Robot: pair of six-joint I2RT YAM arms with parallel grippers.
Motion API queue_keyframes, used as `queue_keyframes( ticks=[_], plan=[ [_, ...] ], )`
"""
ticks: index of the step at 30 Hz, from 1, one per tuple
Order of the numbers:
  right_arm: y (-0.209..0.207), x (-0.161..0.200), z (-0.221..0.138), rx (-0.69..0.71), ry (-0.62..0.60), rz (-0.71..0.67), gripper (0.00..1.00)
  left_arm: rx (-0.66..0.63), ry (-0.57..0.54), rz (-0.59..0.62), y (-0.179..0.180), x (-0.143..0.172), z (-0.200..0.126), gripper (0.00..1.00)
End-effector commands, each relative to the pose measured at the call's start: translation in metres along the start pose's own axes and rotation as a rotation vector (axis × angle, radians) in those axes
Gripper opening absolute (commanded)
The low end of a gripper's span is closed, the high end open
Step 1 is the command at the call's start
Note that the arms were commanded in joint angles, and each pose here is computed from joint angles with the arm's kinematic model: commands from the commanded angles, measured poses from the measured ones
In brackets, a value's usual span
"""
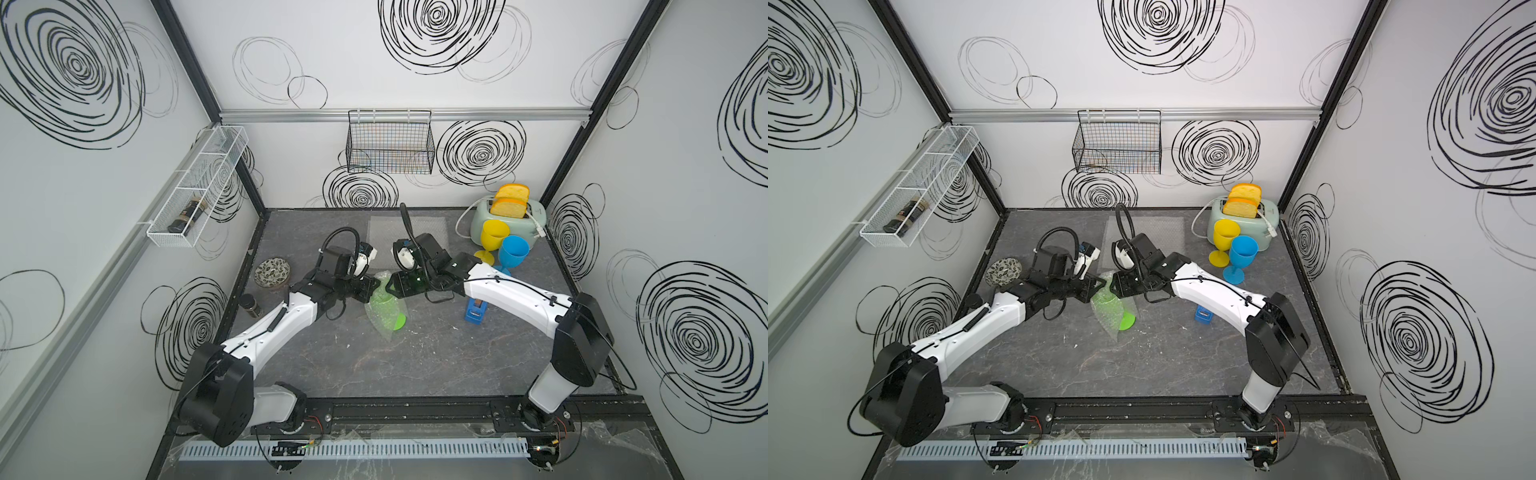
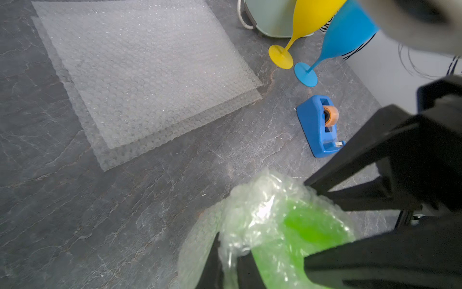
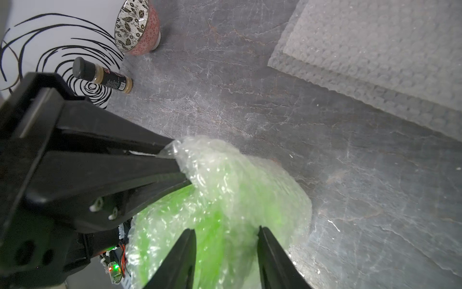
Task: Wrap wine glasses in bubble wrap
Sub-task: Pick up the bubble wrap from the center of the board.
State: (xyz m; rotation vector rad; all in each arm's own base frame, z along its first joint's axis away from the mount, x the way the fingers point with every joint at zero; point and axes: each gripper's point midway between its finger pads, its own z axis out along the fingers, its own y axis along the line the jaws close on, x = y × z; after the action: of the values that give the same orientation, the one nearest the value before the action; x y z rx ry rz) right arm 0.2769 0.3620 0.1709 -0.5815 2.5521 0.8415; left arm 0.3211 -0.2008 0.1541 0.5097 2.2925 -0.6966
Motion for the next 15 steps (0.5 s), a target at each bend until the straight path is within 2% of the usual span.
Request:
queue_keyframes(
  ticks=[1, 6, 13, 15],
  plan=[
    [0.004, 0.002, -0.016, -0.008, 0.025, -0.002, 0.5, -0.084, 0.132, -0.037, 0.022, 0.04, 0.002, 0.0],
    [0.003, -0.018, -0.062, -0.056, -0.083, -0.002, 0.57, -0.107, 0.098, -0.023, 0.027, 0.025, -0.016, 0.0],
    [-0.04, -0.034, -0.123, 0.013, -0.312, -0.009, 0.62, -0.266, -0.026, -0.062, 0.083, -0.017, -0.067, 0.0],
    [-0.051, -0.035, -0.131, 0.019, -0.335, 0.007, 0.62, -0.319, -0.046, -0.056, 0.1, -0.031, -0.079, 0.0]
  ],
)
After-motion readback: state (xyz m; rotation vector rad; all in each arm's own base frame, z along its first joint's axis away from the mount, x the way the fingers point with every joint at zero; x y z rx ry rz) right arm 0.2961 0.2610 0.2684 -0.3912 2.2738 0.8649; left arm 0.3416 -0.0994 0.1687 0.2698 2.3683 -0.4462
